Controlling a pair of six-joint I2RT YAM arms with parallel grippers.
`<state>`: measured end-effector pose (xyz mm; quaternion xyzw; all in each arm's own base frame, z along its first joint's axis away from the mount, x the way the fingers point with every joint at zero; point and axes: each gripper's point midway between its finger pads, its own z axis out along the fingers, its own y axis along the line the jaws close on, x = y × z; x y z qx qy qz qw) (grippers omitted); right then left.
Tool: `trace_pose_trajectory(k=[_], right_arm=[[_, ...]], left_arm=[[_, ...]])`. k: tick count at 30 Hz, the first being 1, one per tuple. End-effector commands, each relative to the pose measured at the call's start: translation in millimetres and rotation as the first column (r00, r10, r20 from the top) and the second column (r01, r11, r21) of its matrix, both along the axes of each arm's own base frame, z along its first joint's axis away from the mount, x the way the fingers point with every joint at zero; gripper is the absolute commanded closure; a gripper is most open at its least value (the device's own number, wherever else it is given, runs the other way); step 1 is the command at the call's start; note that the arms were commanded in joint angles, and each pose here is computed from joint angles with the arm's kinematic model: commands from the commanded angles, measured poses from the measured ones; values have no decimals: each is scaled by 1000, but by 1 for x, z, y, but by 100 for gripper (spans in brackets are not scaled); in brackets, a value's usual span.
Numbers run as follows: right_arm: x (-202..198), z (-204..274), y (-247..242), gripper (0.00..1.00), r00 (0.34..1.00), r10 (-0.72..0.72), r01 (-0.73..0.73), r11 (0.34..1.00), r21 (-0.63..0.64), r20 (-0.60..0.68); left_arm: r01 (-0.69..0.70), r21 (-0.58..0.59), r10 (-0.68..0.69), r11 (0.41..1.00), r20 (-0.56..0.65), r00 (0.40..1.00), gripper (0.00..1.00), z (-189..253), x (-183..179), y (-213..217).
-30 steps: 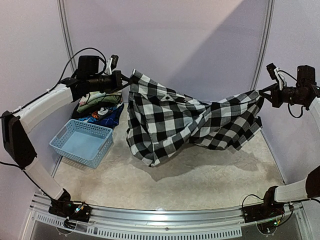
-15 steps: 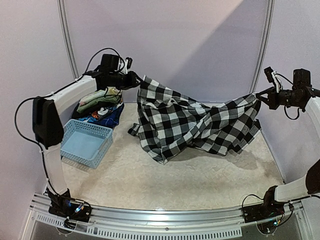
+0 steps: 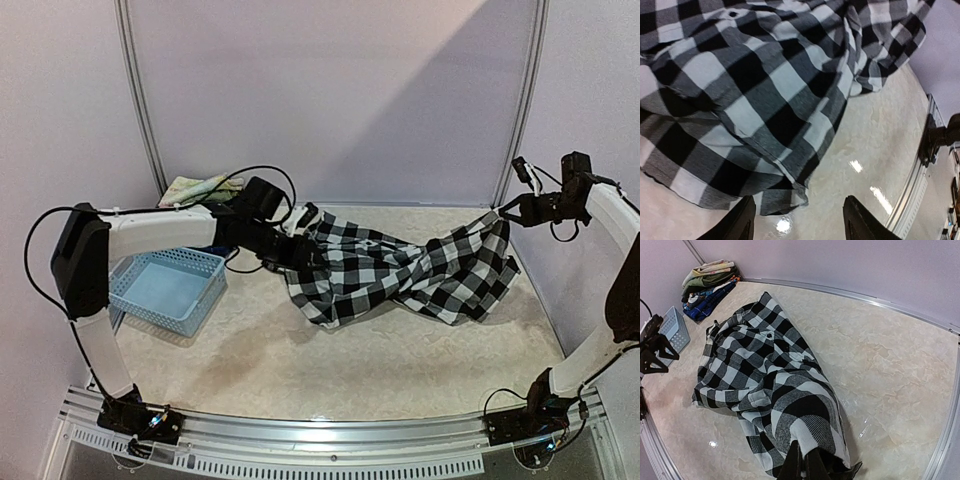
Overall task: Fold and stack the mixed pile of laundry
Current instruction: Flatten out the crumpled shirt at the center of the board.
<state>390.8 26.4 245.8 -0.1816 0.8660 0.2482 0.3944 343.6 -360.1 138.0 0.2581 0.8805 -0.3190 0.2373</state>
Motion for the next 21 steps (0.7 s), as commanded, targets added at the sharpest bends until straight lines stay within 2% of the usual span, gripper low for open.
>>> trace_pose_trajectory(k=[1, 5, 7, 13, 21], right_arm=[[0, -5, -2, 100, 1000, -9, 9, 1000, 10, -25], [0, -6, 0, 100, 1000, -4, 5, 1000, 21, -31], [-1, -5, 0, 99, 1000, -3, 4, 1000, 21, -28], [-2, -3, 1, 99, 1000, 3, -2, 1000, 23, -22], [-3, -5, 1, 99, 1000, 7, -6, 1000, 26, -27]], left_arm=[[105, 46, -103, 993, -42, 994, 38, -29, -27, -11], [74, 132, -60, 988, -106, 993, 36, -58, -26, -10], [66, 154, -45, 986, -134, 990, 31, -73, -28, -9], [70, 83, -51, 994, -209, 977, 29, -99, -34, -28], [67, -36, -73, 997, -219, 973, 34, -93, -24, -54]])
